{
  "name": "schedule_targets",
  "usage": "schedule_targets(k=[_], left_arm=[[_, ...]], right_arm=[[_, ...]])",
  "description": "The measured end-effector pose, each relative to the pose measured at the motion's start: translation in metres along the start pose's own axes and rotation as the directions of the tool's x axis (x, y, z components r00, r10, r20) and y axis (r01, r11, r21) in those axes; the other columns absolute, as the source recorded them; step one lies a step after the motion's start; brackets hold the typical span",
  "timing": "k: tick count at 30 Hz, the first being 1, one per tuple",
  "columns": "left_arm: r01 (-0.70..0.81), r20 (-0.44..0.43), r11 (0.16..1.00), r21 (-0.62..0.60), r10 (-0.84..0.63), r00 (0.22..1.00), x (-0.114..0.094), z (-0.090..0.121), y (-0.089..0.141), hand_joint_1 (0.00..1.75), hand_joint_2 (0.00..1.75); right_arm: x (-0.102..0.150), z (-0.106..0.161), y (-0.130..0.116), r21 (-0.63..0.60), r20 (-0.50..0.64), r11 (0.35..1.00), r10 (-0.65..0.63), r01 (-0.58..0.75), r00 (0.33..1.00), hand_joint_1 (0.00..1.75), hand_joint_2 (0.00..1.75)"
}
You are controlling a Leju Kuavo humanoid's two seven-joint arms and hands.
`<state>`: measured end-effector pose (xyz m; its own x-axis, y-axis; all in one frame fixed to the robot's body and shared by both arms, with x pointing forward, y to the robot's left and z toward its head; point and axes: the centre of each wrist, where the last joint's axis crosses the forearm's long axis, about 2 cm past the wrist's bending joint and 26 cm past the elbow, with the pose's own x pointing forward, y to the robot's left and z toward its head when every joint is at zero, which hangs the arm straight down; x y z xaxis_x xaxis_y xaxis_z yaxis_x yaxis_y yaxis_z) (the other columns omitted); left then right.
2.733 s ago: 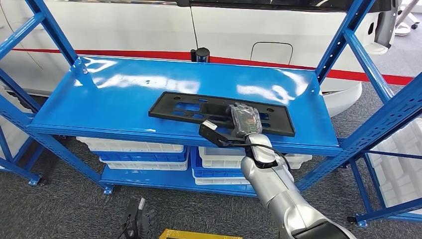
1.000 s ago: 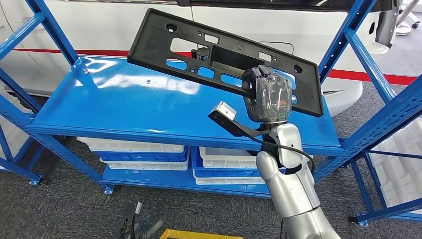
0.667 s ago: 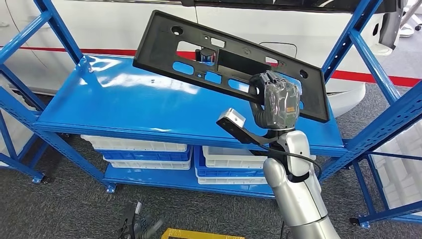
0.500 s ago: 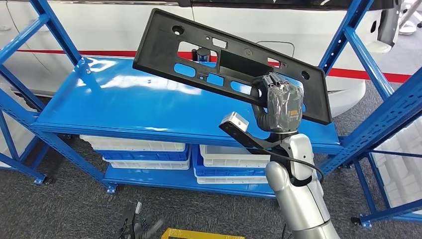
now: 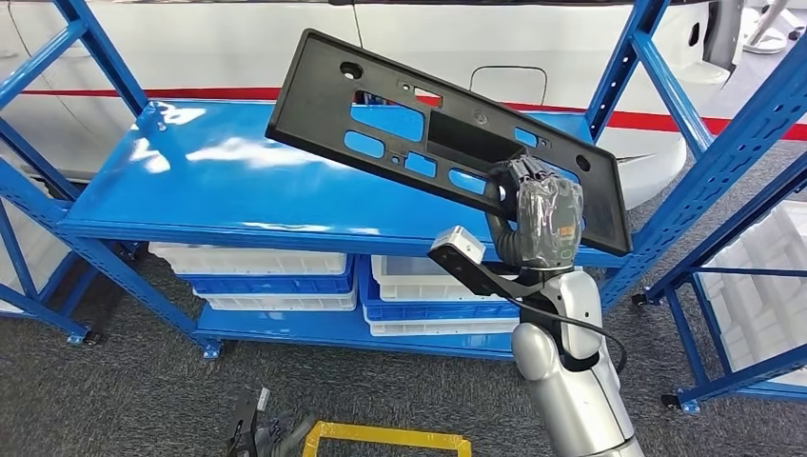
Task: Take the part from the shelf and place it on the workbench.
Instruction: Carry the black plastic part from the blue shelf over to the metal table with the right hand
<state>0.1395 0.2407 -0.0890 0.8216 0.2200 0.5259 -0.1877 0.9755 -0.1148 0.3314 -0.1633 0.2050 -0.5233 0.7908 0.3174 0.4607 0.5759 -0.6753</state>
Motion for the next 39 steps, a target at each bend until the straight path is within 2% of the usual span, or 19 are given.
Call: schedule_targets(k=[16,25,32,39], left_arm=[[-0.01,0.01,1.0,-0.001,0.01,1.0,0.0,0.0,-0.002,0.0,1.75],[-0.014,0.007,1.0,0.008,0.013,1.0,-0.004,0.001,0.001,0.0,1.75],[-0.036,0.02,0.999,0.026,0.036,0.999,-0.005,0.001,0.004,0.0,1.75],[-0.049,0.021,0.998,0.035,0.049,0.999,-0.007,0.002,0.003,0.0,1.75]], right_arm=[[-0.013,0.016,-0.005,0.004,-0.025,1.0,-0.008,0.008,1.0,1.75,1.75],[-0.015,0.037,-0.011,-0.016,-0.052,1.0,-0.009,0.008,0.999,1.75,1.75],[-0.021,0.052,-0.027,-0.076,-0.061,0.997,0.003,-0.008,0.998,1.75,1.75],[-0.038,0.068,-0.041,-0.108,-0.092,0.993,0.029,-0.039,0.995,1.75,1.75]])
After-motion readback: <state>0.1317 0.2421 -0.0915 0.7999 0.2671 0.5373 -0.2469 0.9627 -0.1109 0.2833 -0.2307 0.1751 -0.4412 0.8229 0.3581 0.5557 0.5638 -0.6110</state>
